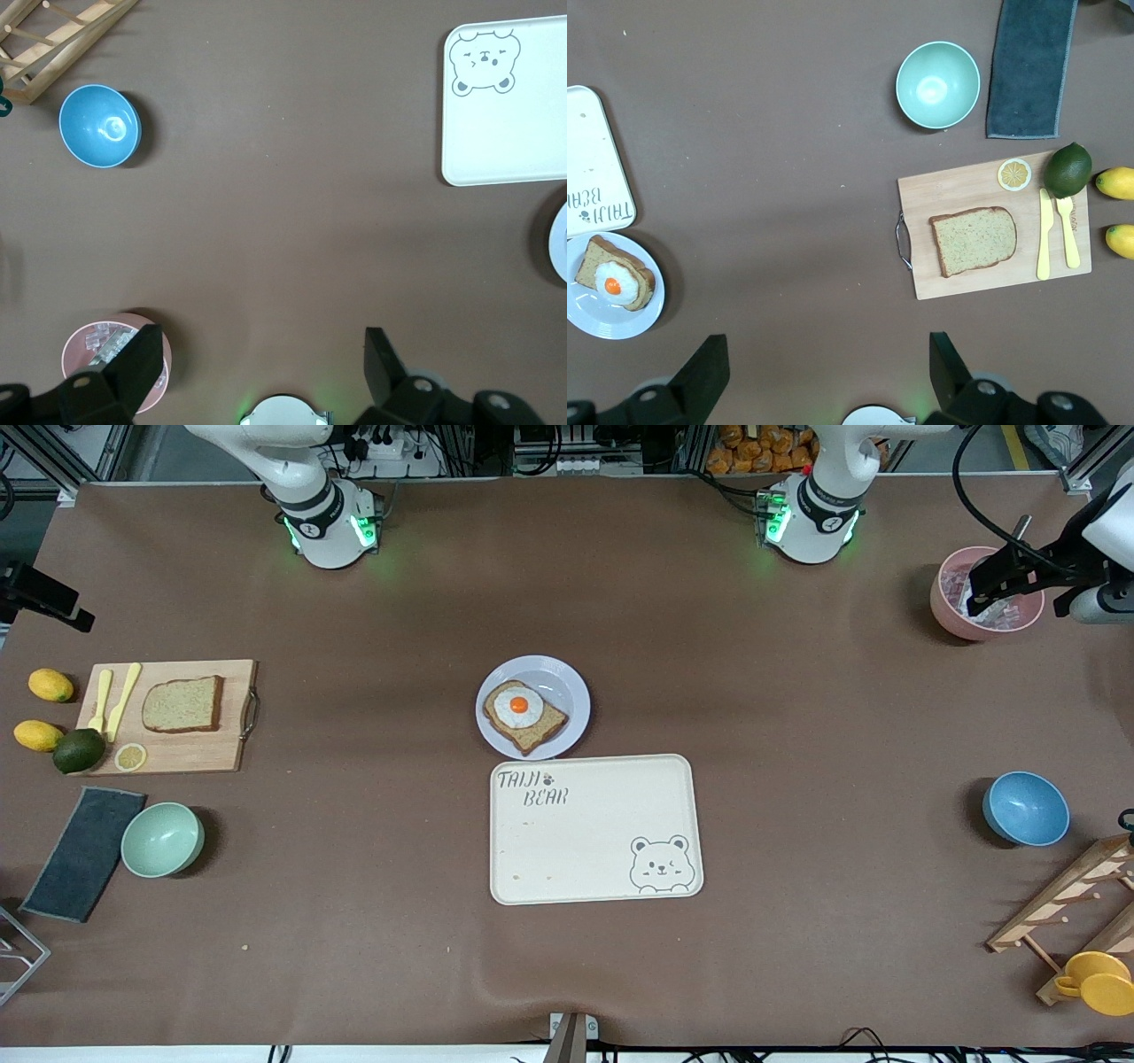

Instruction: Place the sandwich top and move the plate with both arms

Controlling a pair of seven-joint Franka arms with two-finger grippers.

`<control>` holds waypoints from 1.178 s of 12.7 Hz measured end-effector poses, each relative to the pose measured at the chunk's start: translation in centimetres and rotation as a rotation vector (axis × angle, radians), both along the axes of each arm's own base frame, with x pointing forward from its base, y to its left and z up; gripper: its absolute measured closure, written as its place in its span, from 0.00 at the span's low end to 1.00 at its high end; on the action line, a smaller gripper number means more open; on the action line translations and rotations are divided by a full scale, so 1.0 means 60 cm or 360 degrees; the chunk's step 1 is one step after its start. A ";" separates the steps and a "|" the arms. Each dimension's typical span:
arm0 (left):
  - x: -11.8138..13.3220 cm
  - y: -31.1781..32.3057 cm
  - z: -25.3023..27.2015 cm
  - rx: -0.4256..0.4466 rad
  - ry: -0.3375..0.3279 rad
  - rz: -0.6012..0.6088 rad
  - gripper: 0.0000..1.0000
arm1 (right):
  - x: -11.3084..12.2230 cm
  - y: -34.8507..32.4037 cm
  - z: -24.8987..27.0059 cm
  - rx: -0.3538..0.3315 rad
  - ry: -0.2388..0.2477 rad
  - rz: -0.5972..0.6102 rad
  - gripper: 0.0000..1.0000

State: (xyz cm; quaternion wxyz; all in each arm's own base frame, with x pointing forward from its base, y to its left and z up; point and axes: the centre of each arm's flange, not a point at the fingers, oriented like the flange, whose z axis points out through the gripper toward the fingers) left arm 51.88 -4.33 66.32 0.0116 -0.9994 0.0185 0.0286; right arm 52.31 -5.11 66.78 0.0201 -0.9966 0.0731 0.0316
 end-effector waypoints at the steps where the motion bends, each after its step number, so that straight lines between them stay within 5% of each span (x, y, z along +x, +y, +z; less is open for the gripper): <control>1: 0.002 0.000 -0.002 0.0001 0.0004 0.0000 0.00 | 0.000 0.000 0.000 0.0000 0.0000 0.0000 0.00; 10: 0.011 0.008 -0.001 -0.0002 -0.0032 0.0016 0.00 | 0.011 0.003 -0.024 0.0013 0.0060 0.0008 0.00; 15: 0.021 0.006 -0.009 -0.0003 -0.0047 0.0014 0.00 | 0.050 -0.011 -0.101 0.0021 0.0199 -0.0010 0.00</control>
